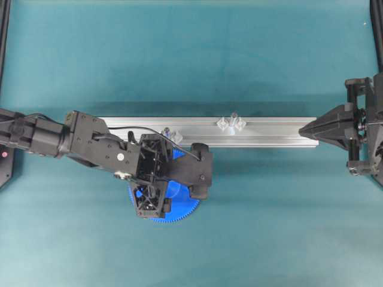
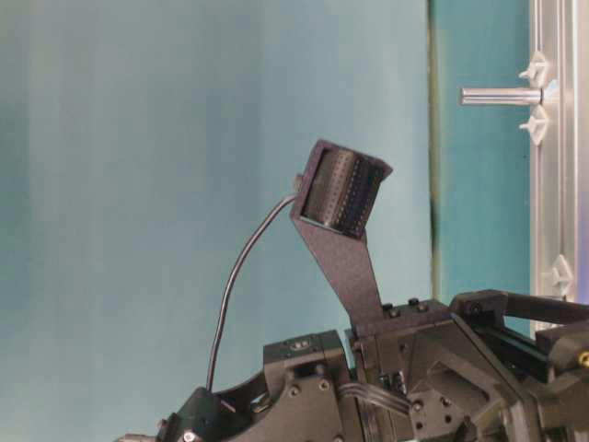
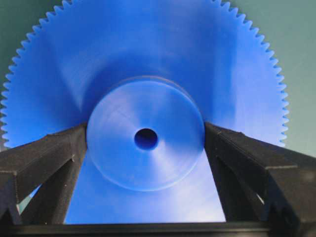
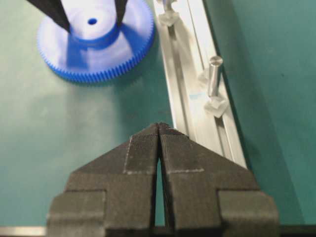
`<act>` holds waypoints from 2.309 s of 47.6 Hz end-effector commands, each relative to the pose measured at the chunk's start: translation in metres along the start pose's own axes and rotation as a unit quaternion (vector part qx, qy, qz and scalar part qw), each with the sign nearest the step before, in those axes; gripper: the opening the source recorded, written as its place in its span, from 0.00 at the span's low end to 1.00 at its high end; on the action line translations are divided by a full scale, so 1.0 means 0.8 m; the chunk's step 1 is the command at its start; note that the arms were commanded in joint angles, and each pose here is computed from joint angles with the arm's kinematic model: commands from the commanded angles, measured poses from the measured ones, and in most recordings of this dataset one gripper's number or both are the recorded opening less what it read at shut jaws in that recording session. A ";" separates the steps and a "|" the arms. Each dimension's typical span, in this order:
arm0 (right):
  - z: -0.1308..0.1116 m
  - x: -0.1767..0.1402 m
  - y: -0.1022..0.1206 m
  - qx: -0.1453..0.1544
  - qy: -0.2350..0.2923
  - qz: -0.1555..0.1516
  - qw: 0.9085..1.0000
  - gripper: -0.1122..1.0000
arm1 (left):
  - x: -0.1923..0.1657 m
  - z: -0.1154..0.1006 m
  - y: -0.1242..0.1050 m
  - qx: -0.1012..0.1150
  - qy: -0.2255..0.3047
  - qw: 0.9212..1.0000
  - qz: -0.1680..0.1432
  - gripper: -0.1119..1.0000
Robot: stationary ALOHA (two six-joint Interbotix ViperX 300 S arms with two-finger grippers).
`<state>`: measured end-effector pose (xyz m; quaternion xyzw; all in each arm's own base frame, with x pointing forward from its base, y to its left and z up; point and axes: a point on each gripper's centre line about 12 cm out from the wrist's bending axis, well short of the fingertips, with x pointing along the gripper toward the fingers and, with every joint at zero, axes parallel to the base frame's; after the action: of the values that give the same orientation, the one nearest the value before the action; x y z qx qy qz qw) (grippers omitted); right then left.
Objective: Insert the large gear onto the shaft.
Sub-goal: 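Close the left gripper on the gear hub, then lift the blue gear with the left gripper and carry it toward the rail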
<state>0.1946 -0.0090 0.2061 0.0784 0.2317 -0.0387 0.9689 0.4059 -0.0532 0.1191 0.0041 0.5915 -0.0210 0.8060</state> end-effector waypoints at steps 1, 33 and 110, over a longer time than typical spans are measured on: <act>0.007 0.000 0.000 0.006 -0.009 0.000 1.000 0.14 | -0.007 0.005 -0.003 0.003 -0.015 1.000 -0.001 0.95; 0.005 0.000 0.000 0.007 -0.007 0.000 1.000 0.14 | -0.004 0.002 -0.002 0.001 -0.010 1.000 -0.001 0.95; 0.004 -0.002 0.000 0.024 -0.018 0.001 1.000 0.14 | -0.097 0.050 -0.005 0.011 -0.014 1.000 0.001 0.78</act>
<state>0.1925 -0.0093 0.2054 0.0978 0.2196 -0.0437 0.9697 0.4129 -0.0549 0.1623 0.0115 0.6179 -0.0198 0.7859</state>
